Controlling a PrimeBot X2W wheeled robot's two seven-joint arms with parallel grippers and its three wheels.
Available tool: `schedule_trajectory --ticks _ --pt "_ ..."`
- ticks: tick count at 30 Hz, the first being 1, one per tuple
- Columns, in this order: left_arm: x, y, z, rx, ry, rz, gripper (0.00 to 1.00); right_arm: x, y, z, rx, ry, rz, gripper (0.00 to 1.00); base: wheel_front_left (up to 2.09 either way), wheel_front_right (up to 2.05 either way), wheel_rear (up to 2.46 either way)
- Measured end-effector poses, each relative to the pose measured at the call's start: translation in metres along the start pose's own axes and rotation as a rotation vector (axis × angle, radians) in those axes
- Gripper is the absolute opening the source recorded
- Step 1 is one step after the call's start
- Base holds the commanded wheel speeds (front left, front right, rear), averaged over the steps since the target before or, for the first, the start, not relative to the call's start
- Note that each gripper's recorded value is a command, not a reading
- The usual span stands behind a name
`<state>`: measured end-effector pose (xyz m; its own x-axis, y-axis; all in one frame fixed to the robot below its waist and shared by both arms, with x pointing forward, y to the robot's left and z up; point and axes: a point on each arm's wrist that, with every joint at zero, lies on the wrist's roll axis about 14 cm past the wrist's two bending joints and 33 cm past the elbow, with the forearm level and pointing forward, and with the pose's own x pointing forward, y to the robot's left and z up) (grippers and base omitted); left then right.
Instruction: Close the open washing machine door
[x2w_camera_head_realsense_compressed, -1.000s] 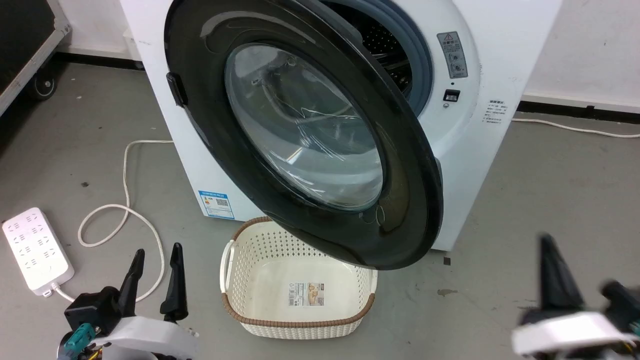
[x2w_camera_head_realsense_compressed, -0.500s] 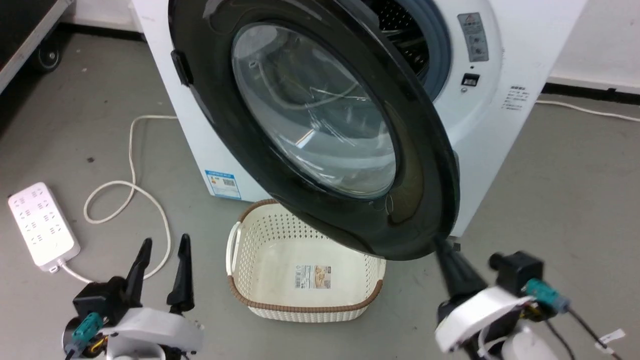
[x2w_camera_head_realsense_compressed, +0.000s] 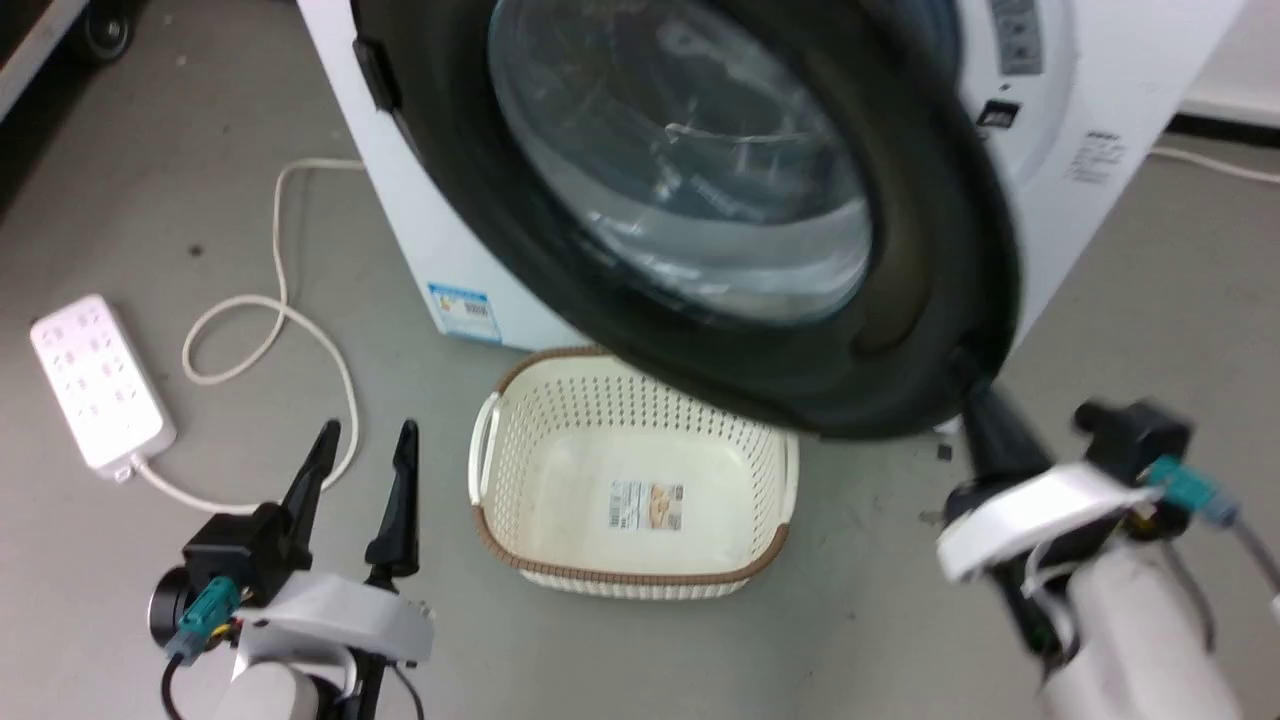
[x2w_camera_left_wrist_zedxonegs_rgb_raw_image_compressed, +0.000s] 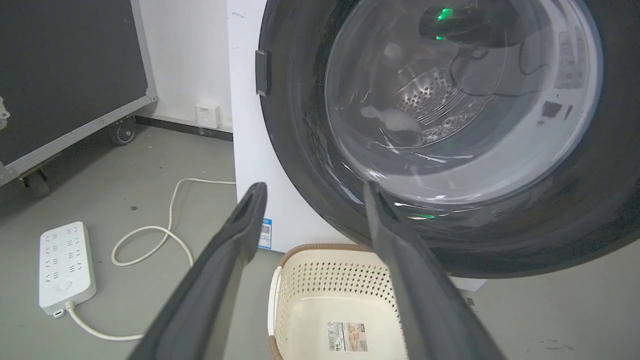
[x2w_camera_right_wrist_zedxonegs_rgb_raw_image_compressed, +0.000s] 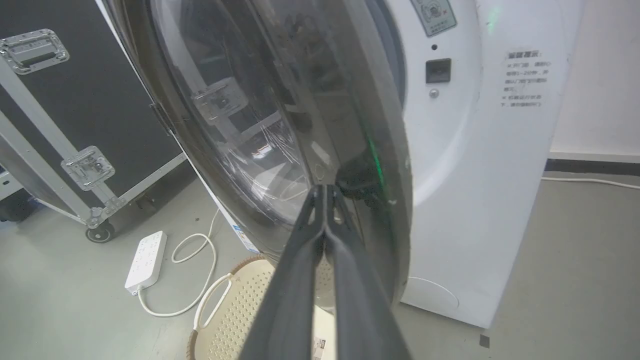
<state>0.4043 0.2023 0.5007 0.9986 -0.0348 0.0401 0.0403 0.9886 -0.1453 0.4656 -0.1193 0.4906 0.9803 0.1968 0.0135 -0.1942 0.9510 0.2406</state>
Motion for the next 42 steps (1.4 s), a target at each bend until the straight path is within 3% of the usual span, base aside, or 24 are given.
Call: schedule_trajectory --ticks 8,18,23,28,33,37,42 --pt "0.019 0.005 -0.008 0.084 0.014 -0.014 1.0 0.064 -0.039 0.017 -0.051 -0.067 -0.107 0.0 0.0 0.0 0.0" --pt "0.029 0.026 -0.027 0.121 0.058 0.032 1.0 0.125 -0.065 0.009 -0.051 -0.082 -0.196 0.0 0.0 0.0 0.0" --pt "0.028 0.03 -0.032 0.116 0.072 0.042 1.0 0.136 -0.066 0.006 -0.047 -0.079 -0.207 0.0 0.0 0.0 0.0" --pt "0.029 0.032 -0.03 0.126 0.064 0.044 1.0 0.136 -0.067 0.01 -0.033 -0.086 -0.218 0.0 0.0 0.0 0.0" --pt "0.028 0.025 -0.016 0.118 0.024 0.033 1.0 0.125 -0.066 0.052 -0.029 -0.184 -0.215 0.0 0.0 0.0 0.0" --pt "0.022 0.016 -0.006 0.11 -0.001 0.019 1.0 0.092 -0.072 0.088 -0.071 -0.271 -0.227 0.0 0.0 0.0 0.0" --pt "0.014 -0.002 0.002 0.099 -0.023 -0.022 1.0 0.035 -0.072 0.095 -0.172 -0.271 -0.213 0.0 0.0 0.0 0.0"
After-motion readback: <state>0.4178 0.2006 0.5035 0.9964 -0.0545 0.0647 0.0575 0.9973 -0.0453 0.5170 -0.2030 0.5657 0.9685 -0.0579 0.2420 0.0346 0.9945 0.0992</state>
